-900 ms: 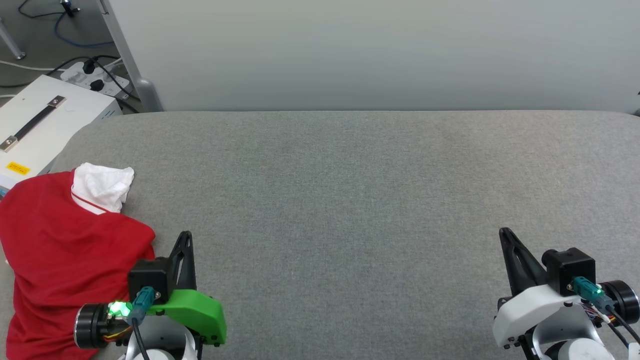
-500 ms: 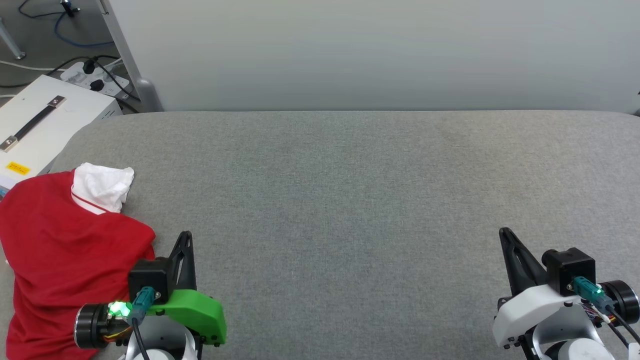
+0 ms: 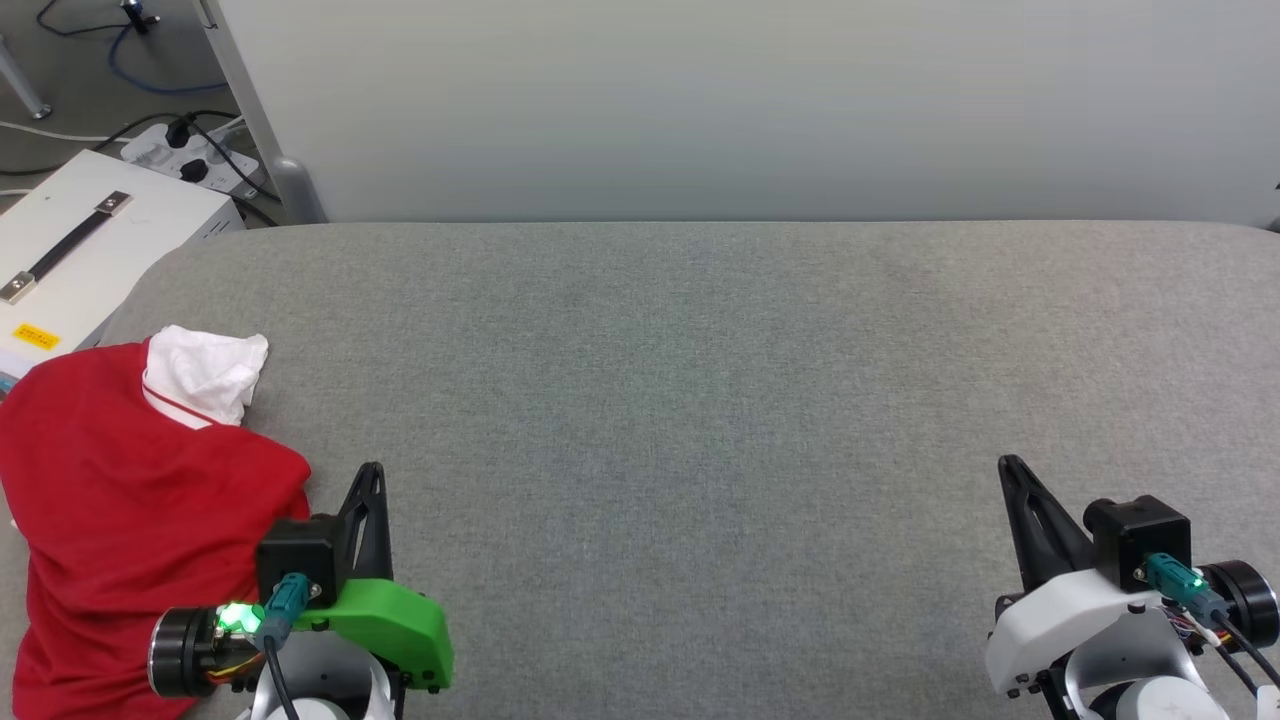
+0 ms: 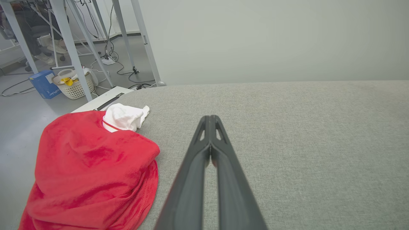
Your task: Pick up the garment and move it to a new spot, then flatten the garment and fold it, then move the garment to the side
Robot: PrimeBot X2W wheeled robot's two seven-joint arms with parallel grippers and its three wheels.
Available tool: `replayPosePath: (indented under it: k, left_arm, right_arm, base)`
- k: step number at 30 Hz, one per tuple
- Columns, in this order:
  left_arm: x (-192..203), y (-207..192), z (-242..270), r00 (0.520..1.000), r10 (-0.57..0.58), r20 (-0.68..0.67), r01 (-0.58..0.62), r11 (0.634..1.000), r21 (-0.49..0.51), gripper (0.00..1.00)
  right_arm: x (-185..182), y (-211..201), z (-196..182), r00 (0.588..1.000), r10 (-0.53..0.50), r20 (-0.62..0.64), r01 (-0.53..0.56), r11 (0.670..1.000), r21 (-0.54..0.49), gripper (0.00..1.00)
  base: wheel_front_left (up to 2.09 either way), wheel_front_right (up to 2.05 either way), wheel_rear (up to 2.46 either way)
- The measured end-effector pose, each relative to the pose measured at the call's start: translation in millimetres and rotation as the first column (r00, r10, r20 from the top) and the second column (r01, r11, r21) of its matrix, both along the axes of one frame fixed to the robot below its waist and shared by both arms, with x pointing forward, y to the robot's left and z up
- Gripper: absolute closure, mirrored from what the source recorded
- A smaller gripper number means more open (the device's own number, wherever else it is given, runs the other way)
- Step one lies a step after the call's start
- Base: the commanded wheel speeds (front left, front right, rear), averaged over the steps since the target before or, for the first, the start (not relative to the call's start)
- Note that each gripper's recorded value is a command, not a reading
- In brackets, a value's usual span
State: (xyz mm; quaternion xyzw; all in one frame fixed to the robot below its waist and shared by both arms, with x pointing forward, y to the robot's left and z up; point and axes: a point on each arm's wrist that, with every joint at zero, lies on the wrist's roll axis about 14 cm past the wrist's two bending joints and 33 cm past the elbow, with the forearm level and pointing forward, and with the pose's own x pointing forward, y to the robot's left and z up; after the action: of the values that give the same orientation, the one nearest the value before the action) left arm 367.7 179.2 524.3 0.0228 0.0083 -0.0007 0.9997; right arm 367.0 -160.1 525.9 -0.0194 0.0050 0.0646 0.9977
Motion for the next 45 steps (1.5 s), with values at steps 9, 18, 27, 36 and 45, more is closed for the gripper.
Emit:
replayPosePath:
  k: [9,18,27,36,45]
  left_arm:
    - [0.0,-2.1,-0.3,1.000,-0.001,0.003,0.001,1.000,-0.001,0.00]
    - [0.1,-6.3,1.3,1.000,-0.005,0.018,0.005,1.000,-0.010,0.00]
    - [0.2,-10.7,4.0,0.999,-0.011,0.039,0.012,1.000,-0.017,0.00]
    - [0.0,-16.1,7.2,0.998,-0.022,0.059,0.023,1.000,-0.021,0.00]
    - [-0.9,-21.7,10.3,0.996,-0.035,0.078,0.037,0.999,-0.027,0.00]
  right_arm:
    - [0.2,-2.8,0.8,1.000,-0.009,0.005,0.009,1.000,0.015,0.00]
    - [0.8,-8.5,6.5,0.999,-0.026,0.030,0.024,0.999,0.044,0.00]
    - [0.7,-13.5,15.3,0.997,-0.041,0.067,0.036,0.996,0.082,0.00]
    - [-0.8,-18.9,21.1,0.994,-0.059,0.094,0.048,0.993,0.110,0.00]
    - [-5.2,-23.5,21.0,0.992,-0.074,0.103,0.059,0.988,0.141,0.00]
  base:
    - [0.00,0.00,0.00]
    - [0.00,0.00,0.00]
    - [0.00,0.00,0.00]
    - [0.00,0.00,0.00]
    - [0.00,0.00,0.00]
